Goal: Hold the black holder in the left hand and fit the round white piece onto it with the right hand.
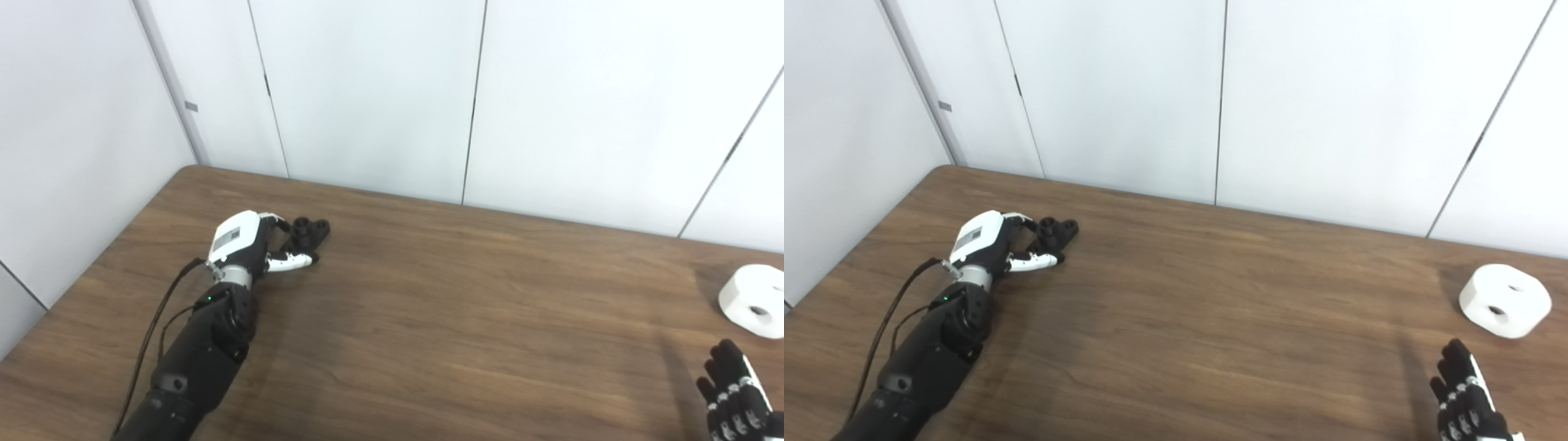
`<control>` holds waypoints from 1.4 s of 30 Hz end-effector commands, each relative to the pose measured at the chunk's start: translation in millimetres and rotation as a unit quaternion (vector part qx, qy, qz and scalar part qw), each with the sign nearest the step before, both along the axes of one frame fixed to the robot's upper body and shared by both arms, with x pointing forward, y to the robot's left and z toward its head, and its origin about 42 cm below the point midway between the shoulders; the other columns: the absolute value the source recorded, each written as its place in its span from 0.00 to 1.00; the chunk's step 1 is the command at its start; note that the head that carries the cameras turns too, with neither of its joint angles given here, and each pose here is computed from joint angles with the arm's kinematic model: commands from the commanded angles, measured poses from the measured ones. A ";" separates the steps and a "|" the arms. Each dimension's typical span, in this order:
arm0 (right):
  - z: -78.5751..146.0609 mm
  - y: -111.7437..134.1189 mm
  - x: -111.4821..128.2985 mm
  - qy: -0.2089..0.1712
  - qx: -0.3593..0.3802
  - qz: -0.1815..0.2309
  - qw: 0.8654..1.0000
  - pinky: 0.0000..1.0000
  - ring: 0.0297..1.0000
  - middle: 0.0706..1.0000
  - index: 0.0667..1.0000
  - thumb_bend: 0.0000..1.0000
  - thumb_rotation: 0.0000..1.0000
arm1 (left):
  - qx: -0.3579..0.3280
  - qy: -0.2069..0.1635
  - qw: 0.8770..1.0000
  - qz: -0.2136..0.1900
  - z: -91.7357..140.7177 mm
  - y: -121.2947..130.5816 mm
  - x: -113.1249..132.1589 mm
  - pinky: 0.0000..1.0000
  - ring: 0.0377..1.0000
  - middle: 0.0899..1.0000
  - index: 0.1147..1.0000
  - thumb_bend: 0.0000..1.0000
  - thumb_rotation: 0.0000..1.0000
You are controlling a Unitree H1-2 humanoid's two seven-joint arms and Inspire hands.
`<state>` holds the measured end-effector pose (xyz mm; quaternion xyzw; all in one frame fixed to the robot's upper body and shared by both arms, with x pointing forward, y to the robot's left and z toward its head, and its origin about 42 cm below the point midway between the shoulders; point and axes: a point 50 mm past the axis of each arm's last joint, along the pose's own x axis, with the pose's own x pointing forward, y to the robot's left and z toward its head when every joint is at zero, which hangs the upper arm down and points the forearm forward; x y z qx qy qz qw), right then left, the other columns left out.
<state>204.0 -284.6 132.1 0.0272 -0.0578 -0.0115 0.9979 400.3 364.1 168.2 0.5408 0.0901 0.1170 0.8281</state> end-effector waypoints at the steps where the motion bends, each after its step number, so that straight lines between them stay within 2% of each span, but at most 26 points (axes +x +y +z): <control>1: -9.8 -3.8 -38.9 0.030 -0.011 -0.009 0.999 1.00 1.00 0.99 0.97 0.79 0.99 | 0.031 -0.029 0.999 -0.005 24.2 5.8 9.0 1.00 0.96 0.87 0.61 0.81 0.28; 4: -9.2 -4.2 -39.6 0.030 -0.017 -0.009 0.999 1.00 1.00 1.00 0.97 0.79 1.00 | 0.028 -0.021 0.999 -0.002 22.0 4.7 8.6 1.00 0.96 0.87 0.60 0.80 0.22; 10: -7.6 -5.3 -39.2 0.027 -0.024 -0.011 0.999 1.00 1.00 1.00 0.99 0.79 1.00 | 0.022 -0.023 0.999 -0.005 17.9 3.4 9.3 1.00 0.96 0.85 0.58 0.80 0.19; 20: -5.5 -5.3 -40.5 0.024 -0.026 -0.012 0.999 1.00 1.00 1.00 0.99 0.76 1.00 | -0.041 -0.038 0.998 -0.004 17.0 5.1 11.7 1.00 0.95 0.85 0.54 0.77 0.07; 21: -5.4 -5.3 -40.7 0.024 -0.026 -0.012 0.999 1.00 1.00 1.00 0.99 0.77 1.00 | -0.045 -0.039 0.998 -0.003 16.5 5.3 12.0 1.00 0.95 0.85 0.48 0.65 0.06; 22: -5.2 -5.3 -40.8 0.025 -0.025 -0.012 0.999 1.00 1.00 1.00 0.99 0.77 1.00 | -0.051 -0.042 0.998 -0.003 15.9 5.4 12.3 1.00 0.95 0.85 0.45 0.57 0.06; 25: -5.1 -5.7 -41.4 0.025 -0.028 -0.013 0.999 1.00 1.00 1.00 0.99 0.77 1.00 | -0.064 -0.045 0.997 -0.009 15.0 5.3 12.8 1.00 0.96 0.85 0.42 0.52 0.04; 31: -7.1 -7.8 -41.0 0.018 -0.029 -0.005 0.999 1.00 1.00 1.00 0.99 0.65 1.00 | -0.057 -0.033 0.998 -0.013 15.2 3.6 15.1 1.00 0.96 0.82 0.42 0.51 0.04; 42: -3.4 -8.0 -40.6 0.015 -0.033 -0.009 0.999 1.00 1.00 1.00 1.00 0.66 1.00 | -0.043 -0.016 0.999 -0.015 16.7 1.8 16.2 1.00 0.95 0.80 0.42 0.51 0.04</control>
